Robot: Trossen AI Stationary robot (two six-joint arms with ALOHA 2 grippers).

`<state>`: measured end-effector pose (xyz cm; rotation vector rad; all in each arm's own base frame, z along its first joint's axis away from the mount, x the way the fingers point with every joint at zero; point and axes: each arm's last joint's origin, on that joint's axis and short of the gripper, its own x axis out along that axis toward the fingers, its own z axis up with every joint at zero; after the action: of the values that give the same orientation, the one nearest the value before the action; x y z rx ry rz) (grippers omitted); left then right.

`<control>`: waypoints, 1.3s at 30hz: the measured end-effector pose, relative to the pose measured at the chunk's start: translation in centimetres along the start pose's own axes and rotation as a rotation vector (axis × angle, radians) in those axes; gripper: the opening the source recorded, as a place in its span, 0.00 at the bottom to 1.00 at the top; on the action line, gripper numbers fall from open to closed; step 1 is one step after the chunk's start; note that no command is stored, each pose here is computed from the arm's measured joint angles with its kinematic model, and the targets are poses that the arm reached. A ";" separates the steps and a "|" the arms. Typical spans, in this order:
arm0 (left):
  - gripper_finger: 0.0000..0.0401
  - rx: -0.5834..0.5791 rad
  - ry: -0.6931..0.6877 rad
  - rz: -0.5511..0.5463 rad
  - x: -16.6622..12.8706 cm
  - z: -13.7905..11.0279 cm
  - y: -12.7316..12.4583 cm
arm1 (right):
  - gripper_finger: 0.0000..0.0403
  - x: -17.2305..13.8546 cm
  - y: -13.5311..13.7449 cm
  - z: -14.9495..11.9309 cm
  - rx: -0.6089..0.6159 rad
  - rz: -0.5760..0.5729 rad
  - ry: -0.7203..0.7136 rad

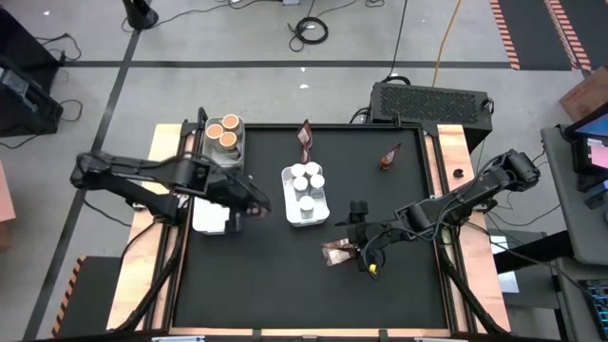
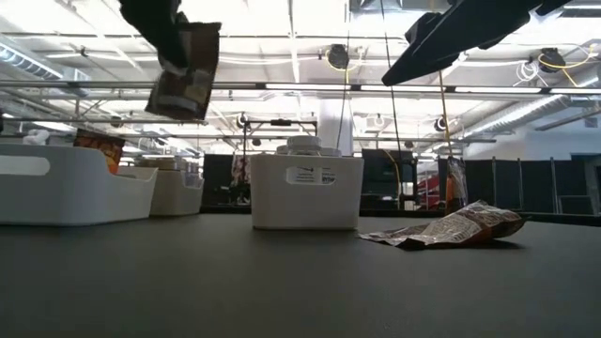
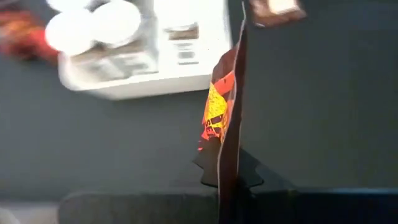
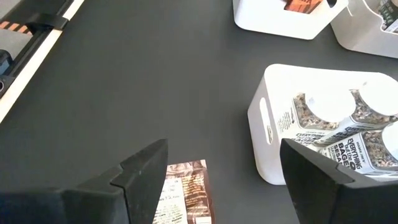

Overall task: Sort spices by type
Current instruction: Put the orange seasoning pack into the left white bin

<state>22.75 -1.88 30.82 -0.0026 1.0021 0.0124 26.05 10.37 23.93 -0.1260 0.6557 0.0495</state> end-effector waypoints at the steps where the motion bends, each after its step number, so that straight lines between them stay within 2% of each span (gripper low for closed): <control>1: 0.00 0.039 0.003 -0.007 0.7 0.2 -0.1 | 0.66 0.0 0.0 0.0 0.000 0.000 0.000; 7: 0.00 0.302 0.060 -0.021 5.3 0.9 -0.2 | 0.66 0.0 0.0 0.1 -0.003 0.000 -0.005; 13: 0.00 0.414 0.202 -0.040 9.6 0.7 0.2 | 0.66 0.0 0.0 0.1 0.010 0.000 -0.006; 19: 0.00 0.424 0.295 -0.103 12.1 0.2 0.3 | 0.66 0.0 0.0 0.0 -0.004 -0.001 -0.002; 23: 0.00 0.420 0.302 -0.104 12.7 0.2 0.3 | 0.66 0.0 0.0 0.0 -0.008 -0.001 0.000; 26: 0.02 0.367 0.307 -0.090 12.7 0.2 0.3 | 0.66 0.0 0.0 0.0 -0.011 -0.001 0.000; 32: 0.13 0.286 0.315 -0.061 12.7 0.1 0.3 | 0.66 0.0 0.0 0.0 -0.012 -0.001 0.000; 36: 0.24 0.224 0.321 -0.001 12.7 0.1 0.5 | 0.66 0.0 0.0 0.0 -0.011 -0.001 0.001; 39: 0.33 0.215 0.321 0.003 12.7 0.1 0.5 | 0.66 0.0 0.0 0.0 -0.011 -0.001 0.000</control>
<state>29.68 -1.26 20.19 0.1990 1.3204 -0.0962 26.05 10.38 23.92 -0.1365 0.6559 0.0523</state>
